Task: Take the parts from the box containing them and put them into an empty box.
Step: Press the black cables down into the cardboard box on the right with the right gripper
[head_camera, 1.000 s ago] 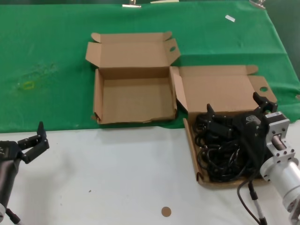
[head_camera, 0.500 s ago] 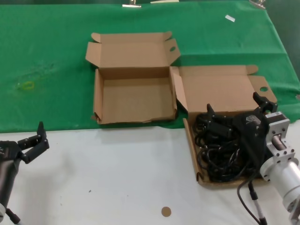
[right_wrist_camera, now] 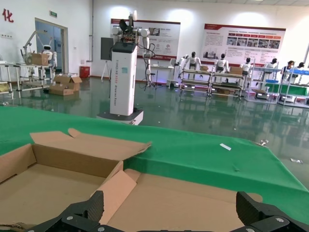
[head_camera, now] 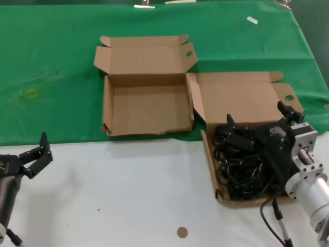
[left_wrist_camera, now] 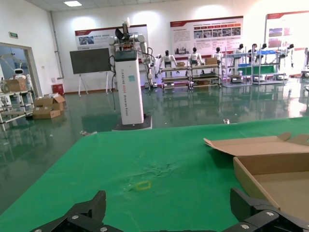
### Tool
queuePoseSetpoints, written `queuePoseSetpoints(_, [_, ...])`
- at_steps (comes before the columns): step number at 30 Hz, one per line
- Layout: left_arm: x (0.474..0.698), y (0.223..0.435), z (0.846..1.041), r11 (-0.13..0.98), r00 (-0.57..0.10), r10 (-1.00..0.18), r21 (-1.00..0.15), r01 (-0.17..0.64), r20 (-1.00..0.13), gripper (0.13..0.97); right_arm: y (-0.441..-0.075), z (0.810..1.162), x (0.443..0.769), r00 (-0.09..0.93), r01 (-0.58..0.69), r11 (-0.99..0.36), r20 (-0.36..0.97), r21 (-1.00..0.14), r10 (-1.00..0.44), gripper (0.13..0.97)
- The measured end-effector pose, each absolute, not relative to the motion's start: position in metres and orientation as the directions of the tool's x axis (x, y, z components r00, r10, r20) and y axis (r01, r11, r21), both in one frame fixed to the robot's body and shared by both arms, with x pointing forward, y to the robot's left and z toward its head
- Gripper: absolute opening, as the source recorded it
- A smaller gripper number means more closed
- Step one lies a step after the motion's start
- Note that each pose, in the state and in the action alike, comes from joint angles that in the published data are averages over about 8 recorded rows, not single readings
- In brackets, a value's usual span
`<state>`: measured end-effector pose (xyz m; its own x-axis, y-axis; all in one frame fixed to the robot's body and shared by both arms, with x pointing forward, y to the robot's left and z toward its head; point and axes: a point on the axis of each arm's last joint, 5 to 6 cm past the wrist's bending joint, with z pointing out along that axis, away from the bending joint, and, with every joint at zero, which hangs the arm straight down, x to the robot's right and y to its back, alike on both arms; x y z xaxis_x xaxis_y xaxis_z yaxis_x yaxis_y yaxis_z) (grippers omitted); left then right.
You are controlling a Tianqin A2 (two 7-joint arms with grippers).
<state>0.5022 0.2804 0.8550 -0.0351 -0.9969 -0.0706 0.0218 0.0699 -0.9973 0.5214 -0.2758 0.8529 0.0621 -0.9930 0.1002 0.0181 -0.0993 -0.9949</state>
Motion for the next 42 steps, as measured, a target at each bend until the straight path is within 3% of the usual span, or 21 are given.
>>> queuePoseSetpoints(4, [0.502,0.280,0.855,0.070,-0.035,-0.997,-0.997,0.022,-0.071,0.916,-0.276,0.853,0.521,0.063,0.017,-0.098,0.099,-0.995,-0.993,0.966])
queuePoseSetpoints(13, [0.502,0.280,0.855,0.070,-0.035,-0.997,-0.997,0.022,-0.071,0.795,-0.277,0.852,0.518,0.071,0.006,-0.088,0.088,-0.996,-0.994,0.966])
queuePoseSetpoints(26, [0.502,0.280,0.855,0.070,-0.035,-0.997,-0.997,0.022,-0.071,0.492,-0.288,0.858,0.512,0.092,-0.005,-0.164,0.163,-0.986,-0.982,0.966])
queuePoseSetpoints(30, [0.502,0.280,0.855,0.070,-0.035,-0.997,-0.997,0.022,-0.071,0.383,-0.294,0.860,0.510,0.122,-0.022,-0.203,0.199,-0.979,-0.972,0.966])
queuePoseSetpoints(34, [0.502,0.280,0.855,0.070,-0.035,-0.997,-0.997,0.022,-0.071,0.383,-0.299,0.865,0.507,0.167,-0.036,-0.253,0.244,-0.967,-0.955,0.966])
queuePoseSetpoints(42, [0.502,0.280,0.855,0.070,-0.035,-0.997,-0.997,0.022,-0.071,0.233,-0.310,0.876,0.502,0.292,-0.048,-0.376,0.347,-0.926,-0.891,0.966])
